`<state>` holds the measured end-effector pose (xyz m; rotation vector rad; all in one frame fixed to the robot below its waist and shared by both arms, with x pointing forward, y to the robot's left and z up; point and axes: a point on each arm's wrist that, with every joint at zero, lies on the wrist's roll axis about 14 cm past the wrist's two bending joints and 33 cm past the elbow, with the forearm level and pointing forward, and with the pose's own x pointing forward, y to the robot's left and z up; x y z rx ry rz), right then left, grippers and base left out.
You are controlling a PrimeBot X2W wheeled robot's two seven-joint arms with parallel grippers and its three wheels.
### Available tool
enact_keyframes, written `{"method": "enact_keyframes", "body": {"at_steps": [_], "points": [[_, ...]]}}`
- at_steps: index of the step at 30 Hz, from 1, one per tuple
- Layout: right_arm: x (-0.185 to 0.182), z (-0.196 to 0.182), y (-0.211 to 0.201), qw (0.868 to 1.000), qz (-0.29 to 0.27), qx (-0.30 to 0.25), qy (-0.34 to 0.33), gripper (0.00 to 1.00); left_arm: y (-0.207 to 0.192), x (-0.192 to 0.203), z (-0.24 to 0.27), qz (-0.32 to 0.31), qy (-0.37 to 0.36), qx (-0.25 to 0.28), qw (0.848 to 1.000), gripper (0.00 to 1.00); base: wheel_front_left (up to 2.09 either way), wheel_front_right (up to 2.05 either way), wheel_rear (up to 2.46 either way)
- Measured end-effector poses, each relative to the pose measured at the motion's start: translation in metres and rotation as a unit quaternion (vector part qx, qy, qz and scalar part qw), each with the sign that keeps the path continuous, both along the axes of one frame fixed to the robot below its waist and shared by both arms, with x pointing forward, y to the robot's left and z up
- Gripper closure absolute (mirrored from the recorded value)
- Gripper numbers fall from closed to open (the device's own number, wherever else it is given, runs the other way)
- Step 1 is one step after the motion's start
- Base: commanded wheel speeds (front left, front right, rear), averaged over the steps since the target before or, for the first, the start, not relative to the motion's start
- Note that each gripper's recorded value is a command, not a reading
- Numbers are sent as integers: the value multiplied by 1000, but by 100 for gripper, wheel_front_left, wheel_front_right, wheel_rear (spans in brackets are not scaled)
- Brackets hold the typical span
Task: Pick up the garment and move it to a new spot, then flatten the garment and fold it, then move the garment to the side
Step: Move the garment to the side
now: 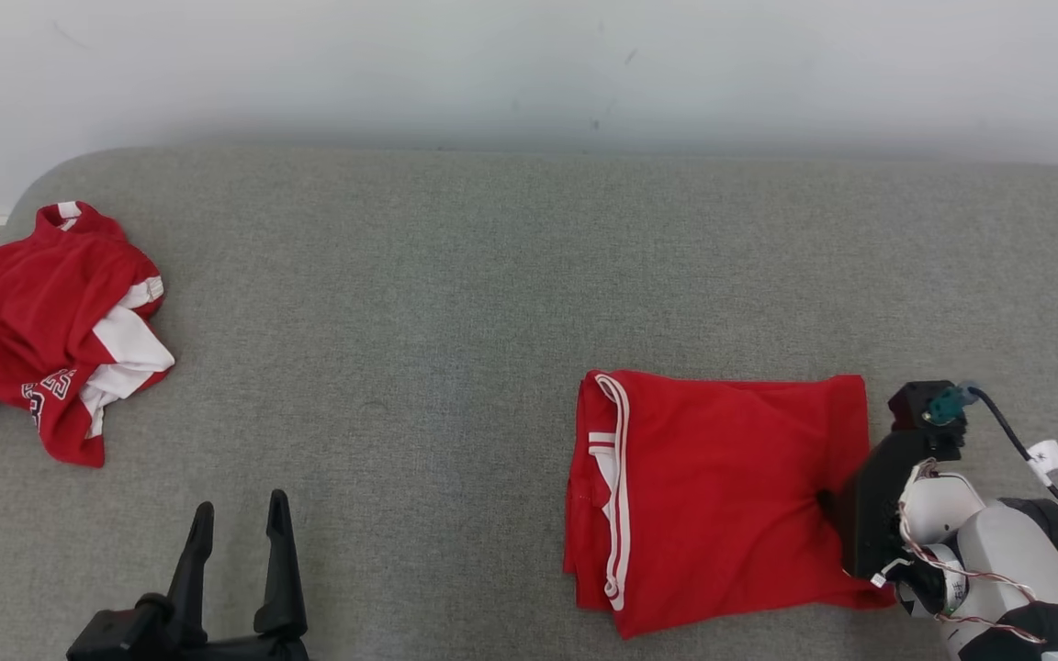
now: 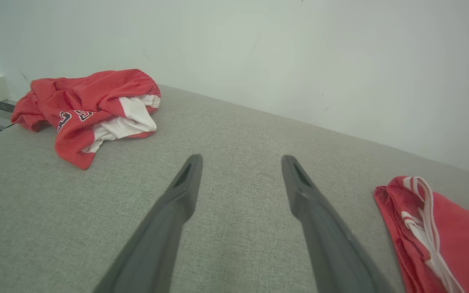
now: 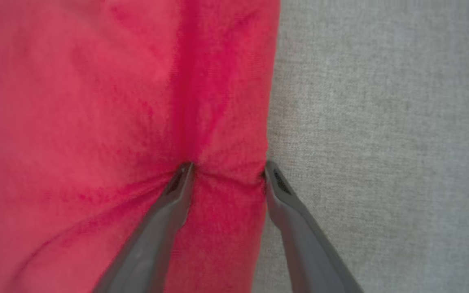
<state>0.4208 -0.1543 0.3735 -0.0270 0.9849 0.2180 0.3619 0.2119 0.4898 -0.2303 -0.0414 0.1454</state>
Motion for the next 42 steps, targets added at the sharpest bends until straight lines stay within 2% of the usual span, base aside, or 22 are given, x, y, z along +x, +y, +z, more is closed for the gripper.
{"method": "enact_keyframes", "body": {"at_steps": [8,14,24,31,38,42], "points": [[6,9,-1,997,55,-43,-33,100,-11,17,19,-19,-32,1,999,0,0,0,0],[27,32,-29,990,66,-91,-79,100,-27,34,20,-43,-37,-4,998,0,0,0,0],[47,76,-124,976,4,-167,-141,100,-82,71,22,-130,-53,-4,990,0,0,0,0],[49,99,-198,963,-74,-203,-162,100,-123,97,20,-190,-66,-11,979,0,0,0,0],[54,112,-248,945,-109,-243,-187,100,-158,117,10,-243,-73,-8,967,0,0,0,0],[56,107,-263,941,-119,-256,-186,100,-172,128,5,-263,-78,-11,962,0,0,0,0]]}}
